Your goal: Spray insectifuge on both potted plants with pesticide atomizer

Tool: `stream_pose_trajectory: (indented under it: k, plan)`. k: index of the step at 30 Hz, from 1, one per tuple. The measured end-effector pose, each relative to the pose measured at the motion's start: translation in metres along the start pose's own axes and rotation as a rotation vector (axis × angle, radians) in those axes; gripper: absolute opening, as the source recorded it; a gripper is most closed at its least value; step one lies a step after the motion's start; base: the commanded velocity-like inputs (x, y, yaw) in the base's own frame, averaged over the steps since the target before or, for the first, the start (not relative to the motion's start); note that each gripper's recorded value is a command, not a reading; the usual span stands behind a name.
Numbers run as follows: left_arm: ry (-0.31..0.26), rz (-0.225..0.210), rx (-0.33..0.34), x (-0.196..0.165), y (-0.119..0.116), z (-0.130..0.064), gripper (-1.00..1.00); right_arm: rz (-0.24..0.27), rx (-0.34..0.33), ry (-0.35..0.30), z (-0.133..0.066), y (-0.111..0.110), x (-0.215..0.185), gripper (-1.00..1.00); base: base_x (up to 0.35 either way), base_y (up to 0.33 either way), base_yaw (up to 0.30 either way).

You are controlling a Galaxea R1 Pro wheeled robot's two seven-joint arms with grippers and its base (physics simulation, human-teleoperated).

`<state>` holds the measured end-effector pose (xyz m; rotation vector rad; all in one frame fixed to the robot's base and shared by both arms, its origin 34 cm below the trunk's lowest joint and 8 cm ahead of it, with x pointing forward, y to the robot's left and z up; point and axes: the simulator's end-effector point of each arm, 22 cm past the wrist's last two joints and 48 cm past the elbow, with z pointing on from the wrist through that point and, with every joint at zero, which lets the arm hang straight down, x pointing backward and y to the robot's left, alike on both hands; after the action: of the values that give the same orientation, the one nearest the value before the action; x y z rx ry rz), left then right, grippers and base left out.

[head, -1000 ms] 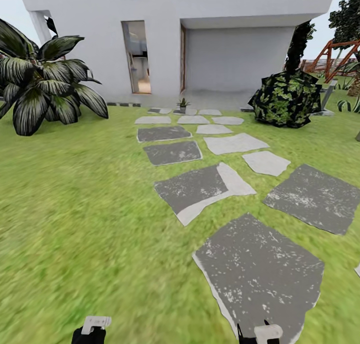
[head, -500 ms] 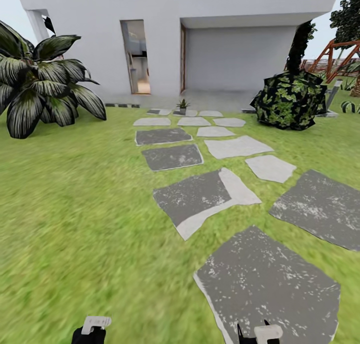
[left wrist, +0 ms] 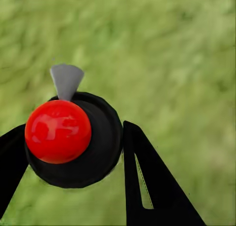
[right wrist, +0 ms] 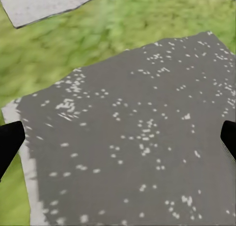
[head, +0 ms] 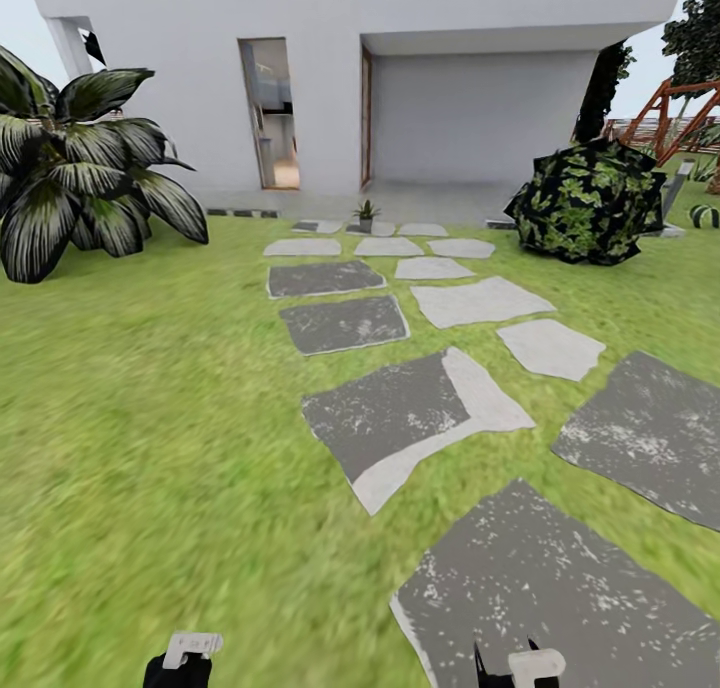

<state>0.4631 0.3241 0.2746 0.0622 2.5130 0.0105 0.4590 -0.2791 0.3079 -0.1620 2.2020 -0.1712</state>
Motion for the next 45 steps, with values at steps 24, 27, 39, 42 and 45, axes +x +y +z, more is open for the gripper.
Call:
stream_pose_trajectory:
  k: [24,27,39,42,45]
  plan:
    - [0.001,0.000,0.000,0.0001,0.0000,0.0000,-1.00,0.000,0.000,0.001,-0.0002,0.0002,0.0003,1.00,0.341,0.000,0.000]
    - [0.001,0.000,0.000,0.0001,0.0000,0.0000,-1.00,0.000,0.000,0.000,-0.0002,0.0002,0.0003,1.00,0.341,0.000,0.000]
    - [0.000,0.000,0.000,0.0001,0.0000,0.0000,-1.00,0.000,0.000,0.000,-0.0001,-0.0003,0.0001,1.00,0.341,0.000,0.000]
    - [0.000,0.000,0.000,0.0001,0.0000,0.0000,-1.00,0.000,0.000,0.001,-0.0002,0.0002,0.0003,1.00,0.341,0.000,0.000]
    - [0.000,0.000,0.000,0.0001,0.0000,0.0000,-1.00,0.000,0.000,0.001,-0.0004,0.0001,0.0005,1.00,0.341,0.000,0.000]
